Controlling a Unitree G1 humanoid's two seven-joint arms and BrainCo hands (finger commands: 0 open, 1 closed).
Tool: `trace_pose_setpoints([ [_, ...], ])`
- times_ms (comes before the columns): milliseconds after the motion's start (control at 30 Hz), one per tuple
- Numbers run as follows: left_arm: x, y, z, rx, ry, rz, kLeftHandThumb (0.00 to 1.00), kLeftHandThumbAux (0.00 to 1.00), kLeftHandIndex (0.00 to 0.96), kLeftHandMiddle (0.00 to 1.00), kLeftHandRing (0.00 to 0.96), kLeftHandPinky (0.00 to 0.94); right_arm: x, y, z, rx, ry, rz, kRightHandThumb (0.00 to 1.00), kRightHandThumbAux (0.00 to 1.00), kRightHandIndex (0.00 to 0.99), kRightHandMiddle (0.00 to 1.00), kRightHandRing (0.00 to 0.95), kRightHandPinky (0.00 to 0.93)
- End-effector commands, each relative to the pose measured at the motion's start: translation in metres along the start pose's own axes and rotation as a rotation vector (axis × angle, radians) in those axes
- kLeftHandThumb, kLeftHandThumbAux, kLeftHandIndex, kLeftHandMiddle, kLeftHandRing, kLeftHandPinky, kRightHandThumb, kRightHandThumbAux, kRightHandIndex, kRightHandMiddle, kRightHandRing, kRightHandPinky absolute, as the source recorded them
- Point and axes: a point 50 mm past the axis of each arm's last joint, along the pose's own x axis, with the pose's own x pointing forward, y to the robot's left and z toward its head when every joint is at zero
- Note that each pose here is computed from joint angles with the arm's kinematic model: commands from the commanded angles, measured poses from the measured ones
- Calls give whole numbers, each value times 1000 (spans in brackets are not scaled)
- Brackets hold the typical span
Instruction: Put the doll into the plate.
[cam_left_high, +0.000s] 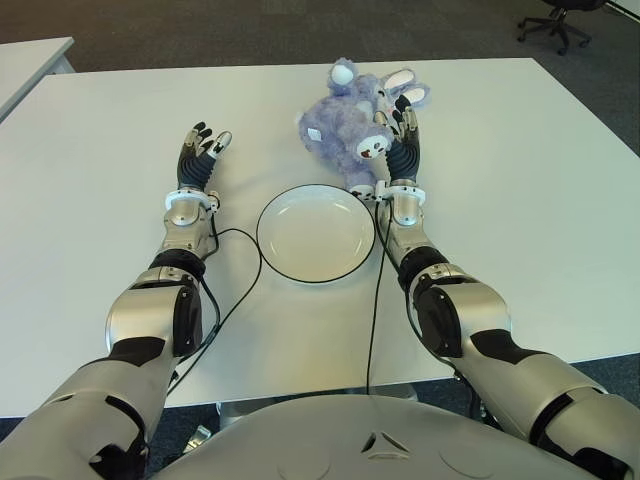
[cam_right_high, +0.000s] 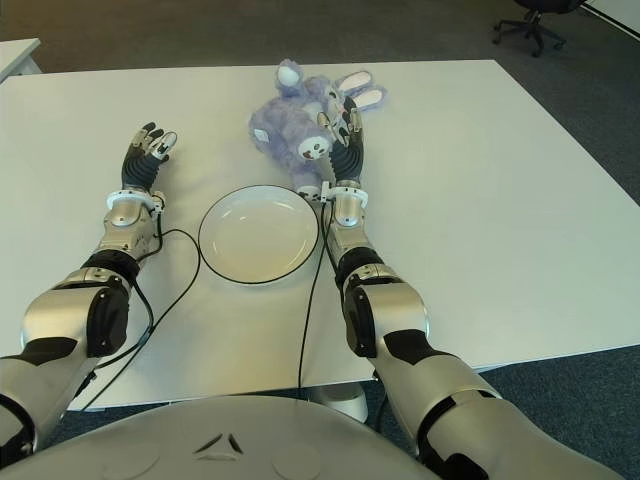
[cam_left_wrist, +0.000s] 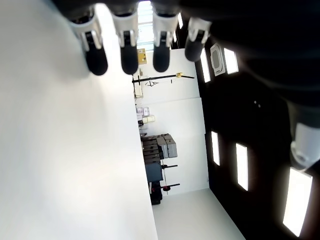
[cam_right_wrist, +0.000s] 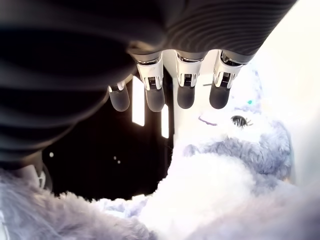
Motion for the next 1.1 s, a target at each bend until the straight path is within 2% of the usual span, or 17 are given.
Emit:
trace_pose_setpoints([
  [33, -23, -3, -44, -16, 183, -9, 0, 488, 0, 119, 118, 96, -31, -16, -35, -28, 128, -14, 344, 460, 0, 0, 0, 0],
  [633, -23, -3, -45, -15, 177, -8, 0, 493, 0, 122, 122, 100, -40, -28, -36, -34, 63, 3, 321, 431, 0, 0, 0, 3],
  [1100, -24, -3, -45, -18, 179, -6, 0, 489, 0, 130, 131, 114, -42, -34, -39, -47, 82, -2, 297, 461, 0, 0, 0, 7],
])
